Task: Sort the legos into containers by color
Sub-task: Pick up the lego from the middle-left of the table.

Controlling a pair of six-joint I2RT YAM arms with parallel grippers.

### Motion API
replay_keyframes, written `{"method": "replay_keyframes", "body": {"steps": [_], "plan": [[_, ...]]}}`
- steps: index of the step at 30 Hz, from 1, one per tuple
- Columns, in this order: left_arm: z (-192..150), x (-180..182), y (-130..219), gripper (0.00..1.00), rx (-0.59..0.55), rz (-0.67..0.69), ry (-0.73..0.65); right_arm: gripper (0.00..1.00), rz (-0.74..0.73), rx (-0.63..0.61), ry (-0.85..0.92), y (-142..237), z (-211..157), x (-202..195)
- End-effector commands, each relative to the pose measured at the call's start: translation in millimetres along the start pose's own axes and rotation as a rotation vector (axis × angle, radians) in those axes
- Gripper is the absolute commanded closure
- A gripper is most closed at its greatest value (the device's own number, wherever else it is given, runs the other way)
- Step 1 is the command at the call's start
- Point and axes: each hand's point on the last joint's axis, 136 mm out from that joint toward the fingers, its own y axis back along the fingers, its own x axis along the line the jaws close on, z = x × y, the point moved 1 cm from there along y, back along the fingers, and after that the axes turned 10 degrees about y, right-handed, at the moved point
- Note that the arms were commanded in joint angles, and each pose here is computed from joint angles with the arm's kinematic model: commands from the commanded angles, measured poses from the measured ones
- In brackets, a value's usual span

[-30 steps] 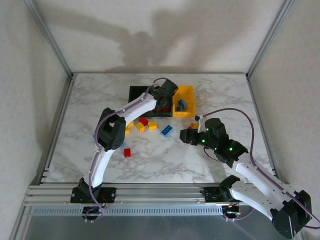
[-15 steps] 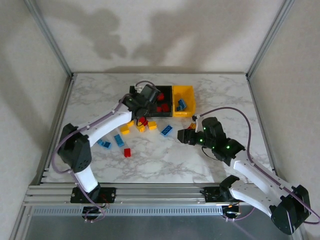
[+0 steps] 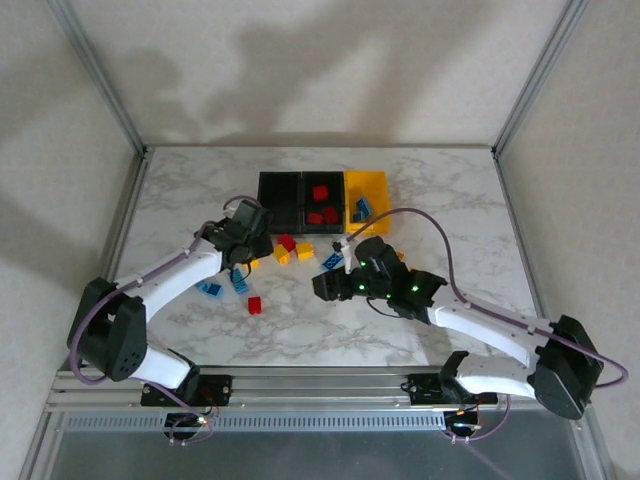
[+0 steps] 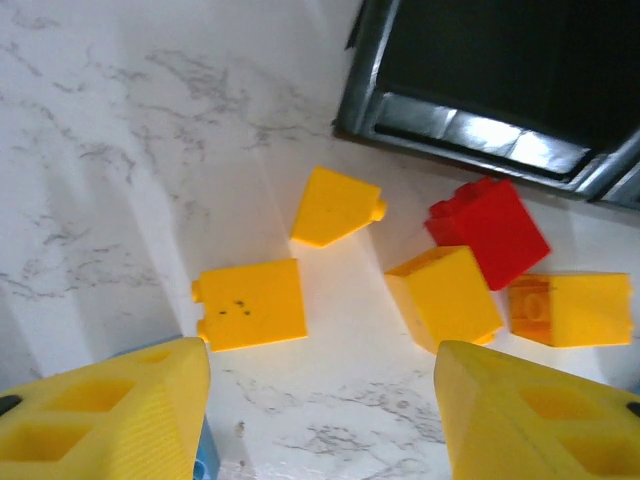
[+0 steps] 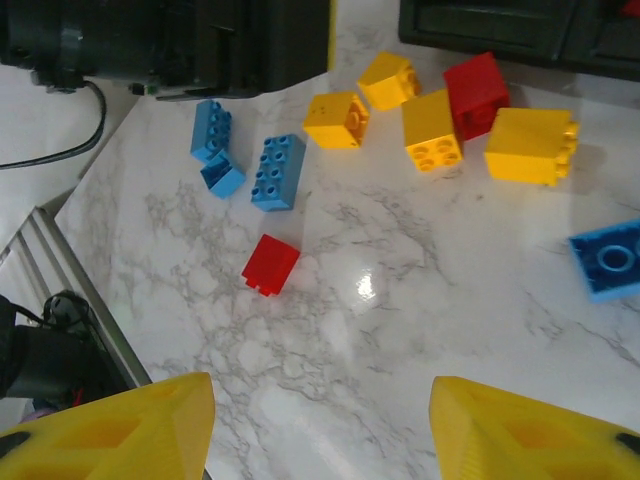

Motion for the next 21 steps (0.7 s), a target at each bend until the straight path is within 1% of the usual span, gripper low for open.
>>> {"method": "replay_keyframes", "body": {"steps": [1,4,7,11,21], "plan": [[-2.3,3.8,-9.9,0.37,0.021,-0.009,0.024,0.42,-0.001,-0.053,0.042,-2.5,20.5,8.1],[-5.3,7.0,-19.5,0.37,0.036,0.000,0.024,0.42,-0.011,-0.059,0.041,-0.7,21.7,7.4],[-8.5,14.2,-31.0,0.35,0.048,0.041,0.014,0.41,-0.021,-0.061,0.040,3.0,20.8,5.9],[-13.3,27.6,-46.6,0.34,0.062,0.096,0.015,0.42,-0.034,-0.062,0.034,7.3,17.4,3.3],[-19.3,36.8,-66.5,0.35,0.083,0.140,0.008,0.42,-0.047,-0.067,0.027,10.9,14.7,0.7]]}}
